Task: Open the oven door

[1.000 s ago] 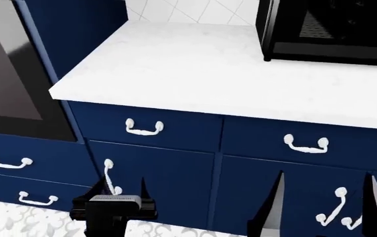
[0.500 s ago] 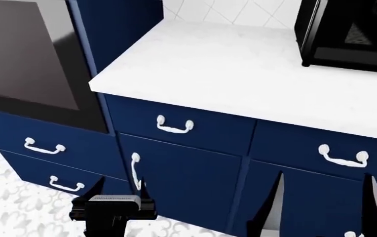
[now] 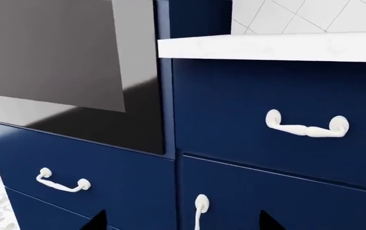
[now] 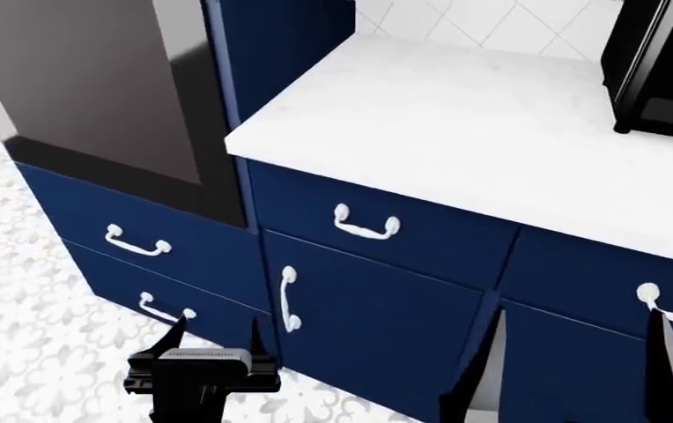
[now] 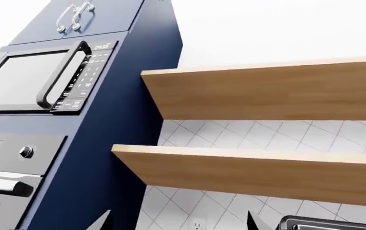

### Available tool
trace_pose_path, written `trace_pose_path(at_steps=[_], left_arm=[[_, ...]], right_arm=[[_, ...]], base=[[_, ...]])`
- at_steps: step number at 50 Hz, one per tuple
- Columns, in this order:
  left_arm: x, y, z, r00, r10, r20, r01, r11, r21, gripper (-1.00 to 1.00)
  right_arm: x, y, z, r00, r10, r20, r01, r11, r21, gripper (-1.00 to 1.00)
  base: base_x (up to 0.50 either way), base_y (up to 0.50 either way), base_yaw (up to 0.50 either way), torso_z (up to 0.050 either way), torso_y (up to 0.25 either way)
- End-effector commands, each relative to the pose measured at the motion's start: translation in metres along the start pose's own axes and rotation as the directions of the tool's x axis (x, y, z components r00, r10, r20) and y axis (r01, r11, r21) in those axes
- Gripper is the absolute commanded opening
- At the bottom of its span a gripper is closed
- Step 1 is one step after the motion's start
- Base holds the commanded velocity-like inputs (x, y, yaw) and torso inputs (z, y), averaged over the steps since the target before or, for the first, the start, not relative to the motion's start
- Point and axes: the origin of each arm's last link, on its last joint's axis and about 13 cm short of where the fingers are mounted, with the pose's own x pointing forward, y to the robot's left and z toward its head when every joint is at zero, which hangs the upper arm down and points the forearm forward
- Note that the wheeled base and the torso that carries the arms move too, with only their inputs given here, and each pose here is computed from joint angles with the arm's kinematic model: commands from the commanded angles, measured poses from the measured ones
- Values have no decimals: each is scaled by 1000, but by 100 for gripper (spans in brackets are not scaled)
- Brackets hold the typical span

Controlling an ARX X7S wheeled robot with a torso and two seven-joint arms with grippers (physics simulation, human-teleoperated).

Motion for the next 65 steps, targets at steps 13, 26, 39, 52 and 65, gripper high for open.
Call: trace_pose_path(at_steps=[13,26,39,52,65], left_arm=[[0,0,0,1000,1,0,-1,1000,0,100],[0,0,1,1000,2,2,-2,1000,1,100],[0,0,0,1000,2,1,-2,1000,0,100],[0,0,0,1000,3,1,-3,1000,0,100],[0,0,1,1000,2,0,-2,1000,1,100]], right_arm=[[0,0,0,1000,0,2,0,1000,2,100],[0,0,1,1000,-2,4,2,1000,2,100],[0,0,1,1000,-2,5,2,1000,5,100],[0,0,2,1000,-2,7,1,1000,8,100],[1,0,2,1000,-3,8,3,1000,10,100]], base=[[0,0,390,0,0],[0,0,395,0,0],[0,0,398,0,0],[0,0,399,0,0],[0,0,399,0,0]])
